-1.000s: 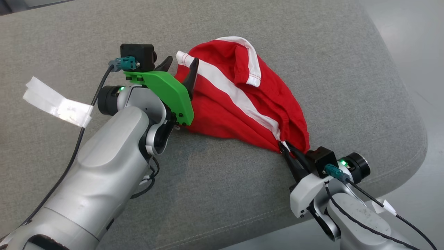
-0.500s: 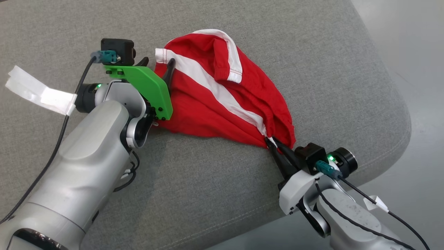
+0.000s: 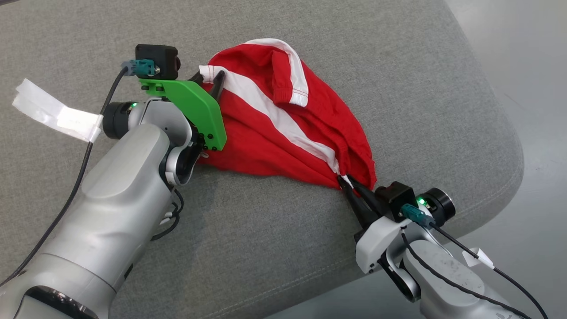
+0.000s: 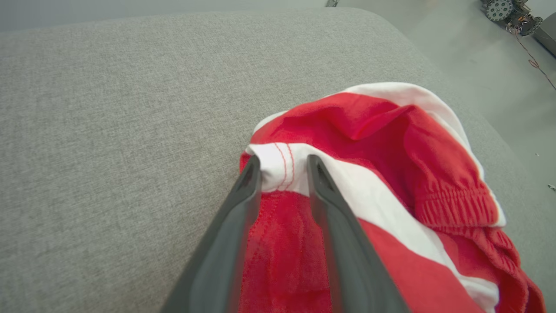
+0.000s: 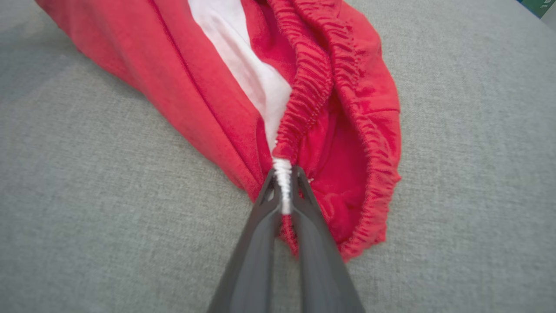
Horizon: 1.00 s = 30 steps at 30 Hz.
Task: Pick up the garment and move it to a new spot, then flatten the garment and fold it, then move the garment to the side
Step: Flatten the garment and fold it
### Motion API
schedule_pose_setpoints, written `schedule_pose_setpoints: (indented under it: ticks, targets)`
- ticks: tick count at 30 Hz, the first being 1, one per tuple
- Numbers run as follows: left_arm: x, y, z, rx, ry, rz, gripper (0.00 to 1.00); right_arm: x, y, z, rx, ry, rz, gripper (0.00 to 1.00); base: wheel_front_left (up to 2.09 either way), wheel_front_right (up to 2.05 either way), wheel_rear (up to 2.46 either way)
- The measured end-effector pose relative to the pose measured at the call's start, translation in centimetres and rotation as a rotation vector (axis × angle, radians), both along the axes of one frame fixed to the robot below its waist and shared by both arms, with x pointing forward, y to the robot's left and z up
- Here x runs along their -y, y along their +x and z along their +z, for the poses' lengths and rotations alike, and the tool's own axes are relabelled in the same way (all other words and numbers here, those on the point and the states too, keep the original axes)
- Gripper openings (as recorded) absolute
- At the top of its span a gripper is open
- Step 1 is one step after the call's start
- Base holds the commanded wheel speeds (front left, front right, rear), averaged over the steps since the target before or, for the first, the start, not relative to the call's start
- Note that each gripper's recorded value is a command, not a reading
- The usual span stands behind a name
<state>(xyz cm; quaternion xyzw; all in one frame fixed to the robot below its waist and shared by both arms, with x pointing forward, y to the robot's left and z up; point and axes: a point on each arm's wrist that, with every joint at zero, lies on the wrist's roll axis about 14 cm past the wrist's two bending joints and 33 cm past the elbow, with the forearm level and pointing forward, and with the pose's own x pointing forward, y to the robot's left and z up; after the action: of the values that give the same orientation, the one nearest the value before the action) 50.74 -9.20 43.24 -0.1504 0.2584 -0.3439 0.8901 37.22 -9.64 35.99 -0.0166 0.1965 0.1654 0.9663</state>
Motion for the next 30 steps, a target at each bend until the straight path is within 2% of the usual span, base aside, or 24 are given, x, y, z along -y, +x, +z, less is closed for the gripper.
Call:
schedule_pose_setpoints:
  ticks: [1, 10, 13, 16, 22, 26, 30]
  targets:
    - [0.1, -0.1, 0.1, 0.001, -0.004, -0.002, 0.0, 0.0, 0.0, 0.0, 0.0, -0.001, 0.0, 0.0, 0.0, 0.0, 0.0]
    - [0.6, 0.0, 1.8, 0.028, -0.082, 0.016, 0.0, 0.0, 0.3, 0.2, 0.002, 0.02, -0.015, 0.0, 0.0, 0.0, 0.0]
    - [-0.1, 1.1, 4.0, 0.048, -0.178, 0.083, 0.0, 0.3, 1.3, 1.8, 0.0, 0.179, -0.13, 0.0, 0.0, 0.0, 0.0]
    - [-1.2, 2.2, 7.3, 0.073, -0.303, 0.151, 0.0, 1.2, 3.3, 5.2, 0.085, 0.31, -0.194, 0.0, 0.0, 0.0, 0.0]
    - [-7.4, 4.6, 11.9, 0.198, -0.347, 0.286, 0.0, 3.0, 6.2, 12.5, 0.252, 0.58, -0.224, 0.0, 0.0, 0.0, 0.0]
    - [-8.8, 4.0, 15.5, 0.26, -0.397, 0.295, 0.0, 4.1, 7.6, 16.2, 0.289, 0.667, -0.219, 0.0, 0.0, 0.0, 0.0]
    - [-10.3, 2.7, 18.6, 0.291, -0.468, 0.31, 0.0, 2.3, 7.5, 19.2, 0.269, 0.789, -0.15, 0.0, 0.0, 0.0, 0.0]
